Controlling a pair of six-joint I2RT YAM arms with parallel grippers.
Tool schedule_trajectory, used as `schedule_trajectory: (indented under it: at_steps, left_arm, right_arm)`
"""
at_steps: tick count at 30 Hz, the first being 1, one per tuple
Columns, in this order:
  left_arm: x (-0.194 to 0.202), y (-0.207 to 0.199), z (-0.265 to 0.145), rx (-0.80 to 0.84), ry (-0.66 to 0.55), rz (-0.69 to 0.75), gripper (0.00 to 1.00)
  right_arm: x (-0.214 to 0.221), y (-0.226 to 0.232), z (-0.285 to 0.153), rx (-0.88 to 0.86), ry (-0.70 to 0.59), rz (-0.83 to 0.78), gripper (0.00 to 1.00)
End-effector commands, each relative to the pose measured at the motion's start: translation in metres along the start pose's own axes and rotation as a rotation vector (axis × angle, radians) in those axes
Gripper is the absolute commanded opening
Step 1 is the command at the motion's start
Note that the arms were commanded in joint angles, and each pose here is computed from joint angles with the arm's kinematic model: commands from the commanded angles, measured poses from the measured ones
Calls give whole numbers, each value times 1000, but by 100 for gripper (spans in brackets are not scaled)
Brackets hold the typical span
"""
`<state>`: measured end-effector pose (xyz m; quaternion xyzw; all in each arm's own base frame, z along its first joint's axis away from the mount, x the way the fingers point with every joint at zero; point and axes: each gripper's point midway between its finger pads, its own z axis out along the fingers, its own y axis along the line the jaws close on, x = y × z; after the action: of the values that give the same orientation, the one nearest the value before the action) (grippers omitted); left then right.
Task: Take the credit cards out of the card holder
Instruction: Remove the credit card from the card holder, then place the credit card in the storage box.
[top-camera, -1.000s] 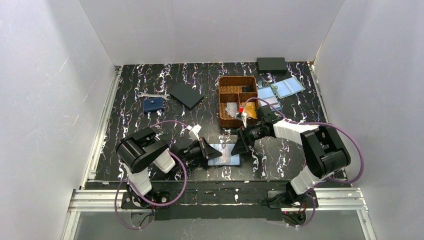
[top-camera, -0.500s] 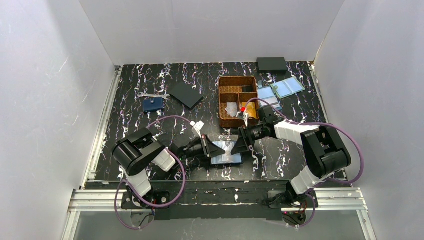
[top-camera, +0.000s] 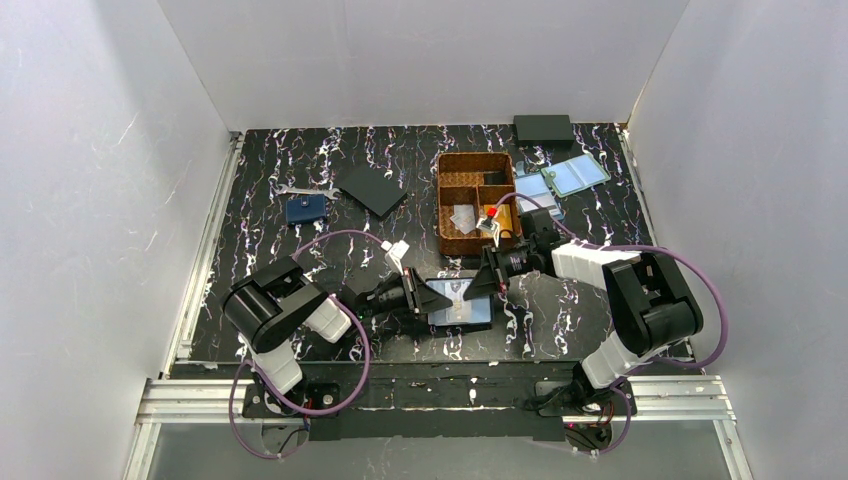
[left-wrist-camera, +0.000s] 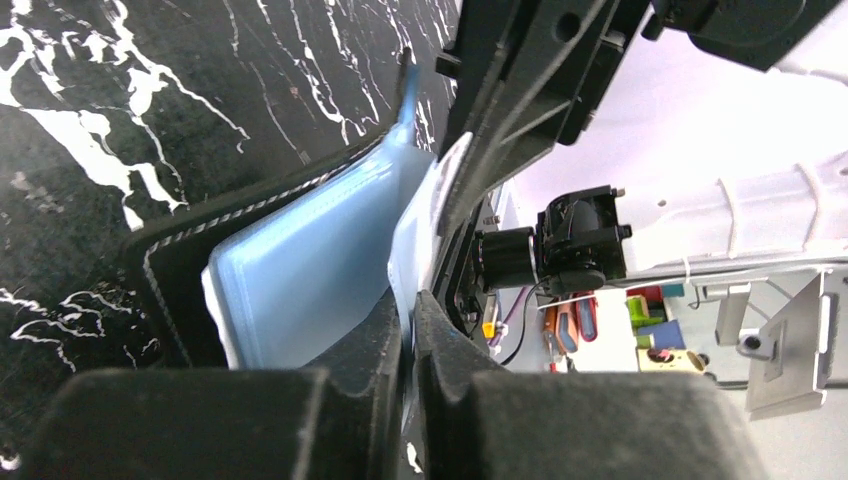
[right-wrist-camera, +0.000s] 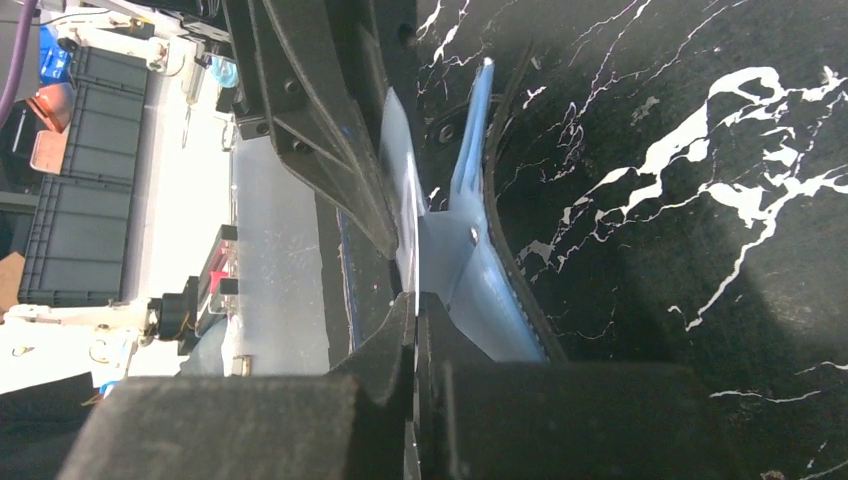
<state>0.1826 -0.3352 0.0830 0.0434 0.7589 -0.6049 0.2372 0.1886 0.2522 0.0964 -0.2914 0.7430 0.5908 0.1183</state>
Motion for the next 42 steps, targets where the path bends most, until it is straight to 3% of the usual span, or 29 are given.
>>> schedule_trajectory:
  at_steps: [1,4,9,15,22,24,25,27,28,36,42]
  left_arm:
    - [-14,-8,-1,19,-64,24,19]
    - [-18,4,-8,-24,-99,4,24]
    - [-22,30,-20,-123,-128,-42,22]
    - [-21,45,-35,-210,-150,-50,26]
    - [-44,33,-80,-381,-227,170,35]
    - [-53,27,-99,-430,-272,229,49]
    - [-58,24,-108,-445,-312,250,62]
    - [-66,21,-127,-461,-406,233,96]
    - [-65,21,-133,-454,-435,206,98]
    - [-34,7,-132,-304,-353,141,98]
    - [-28,2,-129,-290,-309,121,98]
  right_arm:
    - [-6,-2,-8,18,-19,-34,1]
    - [-7,-13,-17,102,11,-104,1]
    - [-4,-29,-34,226,91,-231,1]
    - [-15,-14,-61,276,93,-391,1]
    - [-41,8,-87,357,44,-528,1]
    - [-53,14,-93,373,52,-541,1]
    - [-59,17,-95,378,56,-543,1]
    - [-74,22,-98,382,59,-535,1]
    - [-83,24,-100,381,54,-529,1]
    - [-166,17,-99,398,-68,-374,1]
    - [-196,1,-91,417,-75,-324,1]
